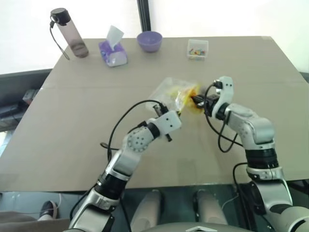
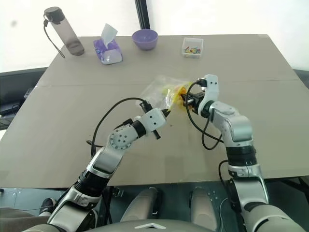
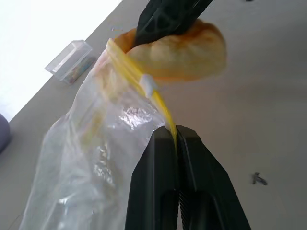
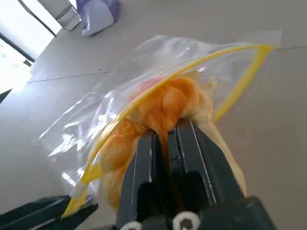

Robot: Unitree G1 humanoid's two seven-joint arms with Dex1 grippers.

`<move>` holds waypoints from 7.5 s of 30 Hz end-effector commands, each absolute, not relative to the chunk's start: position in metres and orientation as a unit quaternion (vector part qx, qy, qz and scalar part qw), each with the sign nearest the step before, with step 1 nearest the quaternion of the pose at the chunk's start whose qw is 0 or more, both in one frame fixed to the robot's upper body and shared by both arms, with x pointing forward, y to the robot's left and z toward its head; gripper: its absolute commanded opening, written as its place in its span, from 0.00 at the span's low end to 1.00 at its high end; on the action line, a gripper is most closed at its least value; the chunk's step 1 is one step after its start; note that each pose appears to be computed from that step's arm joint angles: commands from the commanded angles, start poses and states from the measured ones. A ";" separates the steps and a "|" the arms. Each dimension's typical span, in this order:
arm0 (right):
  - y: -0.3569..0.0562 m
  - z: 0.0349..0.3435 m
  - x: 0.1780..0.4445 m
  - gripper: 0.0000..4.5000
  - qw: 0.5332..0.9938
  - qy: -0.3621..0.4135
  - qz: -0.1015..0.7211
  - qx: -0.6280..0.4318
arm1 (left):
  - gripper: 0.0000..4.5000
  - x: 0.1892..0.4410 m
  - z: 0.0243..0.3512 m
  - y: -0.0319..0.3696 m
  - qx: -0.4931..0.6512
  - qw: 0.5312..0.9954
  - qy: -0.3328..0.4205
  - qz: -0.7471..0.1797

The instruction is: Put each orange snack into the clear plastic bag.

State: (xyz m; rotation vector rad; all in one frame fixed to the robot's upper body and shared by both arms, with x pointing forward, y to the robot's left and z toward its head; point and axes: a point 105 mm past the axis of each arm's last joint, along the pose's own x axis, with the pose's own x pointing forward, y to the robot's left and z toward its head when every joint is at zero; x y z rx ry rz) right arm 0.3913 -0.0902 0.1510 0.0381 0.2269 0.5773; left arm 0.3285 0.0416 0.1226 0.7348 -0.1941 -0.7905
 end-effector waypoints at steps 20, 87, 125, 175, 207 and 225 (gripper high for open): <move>-0.120 0.188 0.400 0.01 0.923 0.044 0.378 0.061 | 0.00 0.334 0.139 0.067 0.338 0.841 -0.099 -0.412; -0.133 0.160 0.351 0.83 0.898 0.090 0.416 -0.115 | 0.00 0.340 0.130 0.058 0.261 0.855 -0.092 -0.439; -0.169 0.166 0.402 0.02 0.854 -0.019 0.287 -0.433 | 0.00 0.344 0.134 0.065 0.268 0.857 -0.093 -0.429; -0.059 0.254 0.348 0.46 0.664 -0.188 0.456 -0.562 | 0.00 0.357 0.220 0.056 0.339 0.827 -0.206 -0.398; -0.092 0.258 0.374 0.02 0.679 -0.152 0.382 -0.608 | 0.00 0.358 0.216 0.055 0.345 0.823 -0.204 -0.403; -0.145 0.264 0.397 0.02 0.690 -0.104 0.294 -0.653 | 0.00 0.358 0.214 0.054 0.347 0.821 -0.204 -0.405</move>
